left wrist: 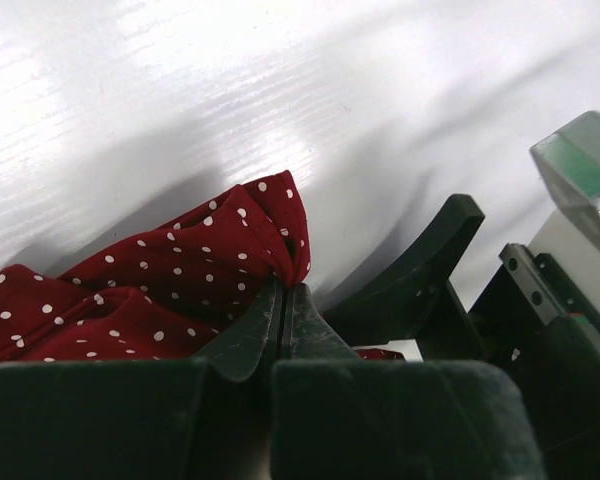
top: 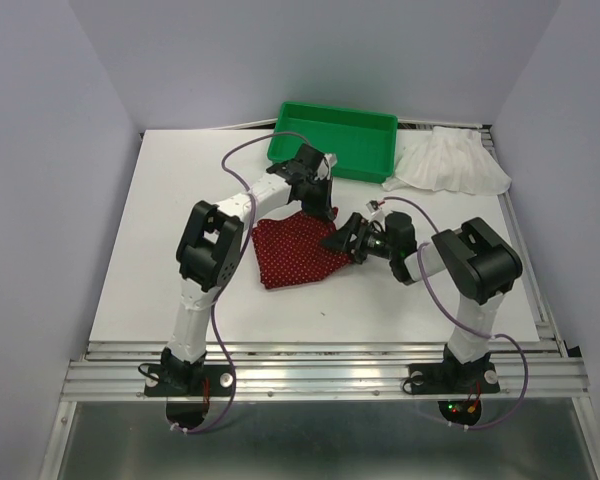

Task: Fold and stack the skirts
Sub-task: Neatly place the folded skirt to the corner

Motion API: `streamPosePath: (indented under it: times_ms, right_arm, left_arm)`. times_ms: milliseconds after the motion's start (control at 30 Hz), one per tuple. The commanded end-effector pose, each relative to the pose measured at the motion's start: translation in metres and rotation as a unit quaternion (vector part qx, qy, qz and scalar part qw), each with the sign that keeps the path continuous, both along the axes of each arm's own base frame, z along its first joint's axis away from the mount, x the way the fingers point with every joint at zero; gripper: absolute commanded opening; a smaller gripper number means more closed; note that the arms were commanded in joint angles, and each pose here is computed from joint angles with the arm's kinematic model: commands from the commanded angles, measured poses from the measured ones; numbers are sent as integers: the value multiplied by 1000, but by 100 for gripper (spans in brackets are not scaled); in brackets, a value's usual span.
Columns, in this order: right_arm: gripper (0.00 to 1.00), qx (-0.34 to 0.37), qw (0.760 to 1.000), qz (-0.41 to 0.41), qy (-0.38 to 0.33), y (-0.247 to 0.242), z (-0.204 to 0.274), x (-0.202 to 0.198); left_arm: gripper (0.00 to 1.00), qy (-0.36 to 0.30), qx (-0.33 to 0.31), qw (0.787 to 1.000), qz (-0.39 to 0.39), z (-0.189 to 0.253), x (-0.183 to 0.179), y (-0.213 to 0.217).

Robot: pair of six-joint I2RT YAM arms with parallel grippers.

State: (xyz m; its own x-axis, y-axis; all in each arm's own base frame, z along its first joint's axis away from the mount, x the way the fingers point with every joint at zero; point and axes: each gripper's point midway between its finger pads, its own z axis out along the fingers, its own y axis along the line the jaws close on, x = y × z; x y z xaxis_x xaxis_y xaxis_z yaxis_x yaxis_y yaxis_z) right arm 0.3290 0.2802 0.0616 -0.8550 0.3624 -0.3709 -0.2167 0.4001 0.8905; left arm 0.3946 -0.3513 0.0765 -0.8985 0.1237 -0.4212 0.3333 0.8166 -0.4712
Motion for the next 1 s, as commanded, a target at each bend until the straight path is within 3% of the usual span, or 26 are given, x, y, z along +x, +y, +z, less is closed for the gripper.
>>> streamPosePath:
  times_ms: [0,267,467,667,800,867,933,967]
  right_arm:
    - [96,8,1000,8,21,5,-8,-12]
    - [94,33,999,-2,33,8,3,-15]
    - [84,15,1000,-11,17,9,0,-9]
    - [69,-14,999,-43,10,4,-16,8]
    - [53,-47,996,-70,6,-3,-27,18]
    - [46,-59,995,-85,-8,-6,-25,27]
    - [32,-95,992,-83,-18,-11,-31,29]
    - [27,-117,989,-78,-52,-13,-25,37]
  left_arm:
    - [0,-58,-51,997,3,60,19,-11]
    - [0,-62,-46,997,10,57,25,-6]
    - [0,-55,-46,997,12,51,26,-4]
    - [0,-54,-45,997,15,48,26,-3]
    - [1,-55,-47,997,15,49,25,-3]
    - [6,-55,-47,997,14,49,24,-3]
    - [19,-62,-43,997,14,51,25,-1]
    - [31,-69,-39,997,16,55,26,1]
